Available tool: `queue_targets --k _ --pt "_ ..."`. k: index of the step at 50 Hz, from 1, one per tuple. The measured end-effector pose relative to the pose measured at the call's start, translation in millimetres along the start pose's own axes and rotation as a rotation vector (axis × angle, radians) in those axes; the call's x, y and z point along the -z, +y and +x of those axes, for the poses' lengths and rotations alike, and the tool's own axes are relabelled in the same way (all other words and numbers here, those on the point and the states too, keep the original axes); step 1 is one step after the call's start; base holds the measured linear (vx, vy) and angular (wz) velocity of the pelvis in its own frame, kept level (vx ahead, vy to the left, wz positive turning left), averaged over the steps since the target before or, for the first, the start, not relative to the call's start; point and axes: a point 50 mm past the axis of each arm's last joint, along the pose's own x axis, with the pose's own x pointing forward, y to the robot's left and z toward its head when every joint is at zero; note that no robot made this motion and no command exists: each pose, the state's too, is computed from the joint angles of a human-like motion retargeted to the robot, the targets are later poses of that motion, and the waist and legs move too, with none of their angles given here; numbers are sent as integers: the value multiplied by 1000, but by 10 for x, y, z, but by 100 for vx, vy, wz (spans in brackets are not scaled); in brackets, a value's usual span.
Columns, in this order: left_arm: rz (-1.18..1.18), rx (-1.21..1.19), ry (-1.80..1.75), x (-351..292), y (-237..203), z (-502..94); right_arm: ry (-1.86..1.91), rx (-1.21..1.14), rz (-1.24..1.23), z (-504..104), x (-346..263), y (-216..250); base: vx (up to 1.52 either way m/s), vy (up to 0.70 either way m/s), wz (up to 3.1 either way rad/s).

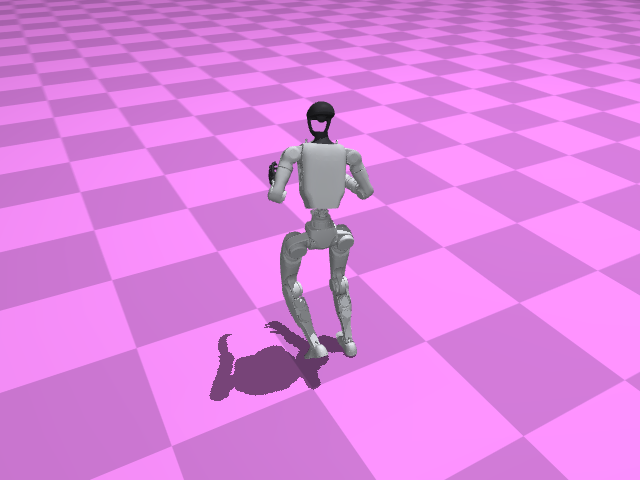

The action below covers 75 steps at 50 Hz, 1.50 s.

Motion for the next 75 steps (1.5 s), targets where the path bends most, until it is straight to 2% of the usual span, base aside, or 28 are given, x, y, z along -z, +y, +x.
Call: queue_targets --k 3,6,8,13,17,20,24,28,31,34,39,43,46,49,53,58,60,63,66,71,75 --pt "-51 -49 124 12 209 -393 -214 26 47 227 -367 61 93 13 -37" --pt "-77 0 164 -82 322 -524 -377 21 162 296 -696 80 94 18 -11" --pt "-54 -14 261 -72 453 -685 -371 52 184 202 -727 128 96 25 13" --pt "96 -97 229 -38 643 -604 -365 -5 89 80 -745 153 88 26 39" --pt "132 -62 -13 -71 361 82 -81 22 103 4 -196 269 79 17 49" --pt "172 75 -338 -518 -120 660 122 85 164 -250 142 339 81 10 65" --pt "170 188 -732 -1234 -656 909 42 -15 242 -471 -185 165 83 9 97" --pt "-44 255 -839 -1499 -835 798 -45 -179 186 -456 -446 141 84 -3 40" --pt "-171 269 -805 -1473 -733 636 -18 -215 78 -433 -357 185 82 -9 -31" --pt "-181 169 -729 -1335 -481 506 14 -228 24 -343 -187 211 77 -8 -44" --pt "-88 -56 -267 -499 -37 199 12 -178 -27 -4 81 284 81 -3 -64" --pt "-194 -83 23 -223 204 -359 -293 -81 5 293 -456 433 93 -1 44" --pt "-297 -70 63 -277 282 -467 -558 -82 -44 380 -950 475 97 4 11" --pt "-325 -43 139 -226 368 -595 -623 -140 75 280 -1118 546 101 13 31" --pt "-224 -60 173 -47 347 -476 -483 -149 119 152 -907 613 88 12 102" --pt "110 79 61 240 -80 398 -32 7 91 28 -41 636 66 -7 142" --pt "147 115 -56 105 -286 672 63 51 113 -88 129 600 70 -13 44" --pt "115 132 -268 -329 -456 900 46 40 130 -213 38 405 73 -11 -53" --pt "54 146 -364 -574 -470 907 40 -45 205 -361 -137 231 80 -7 -101" --pt "-32 170 -260 -408 -374 700 220 -125 440 -602 -5 224 84 -7 -118" --pt "-7 183 -158 -237 -275 431 275 -131 427 -593 126 271 82 -8 -65"
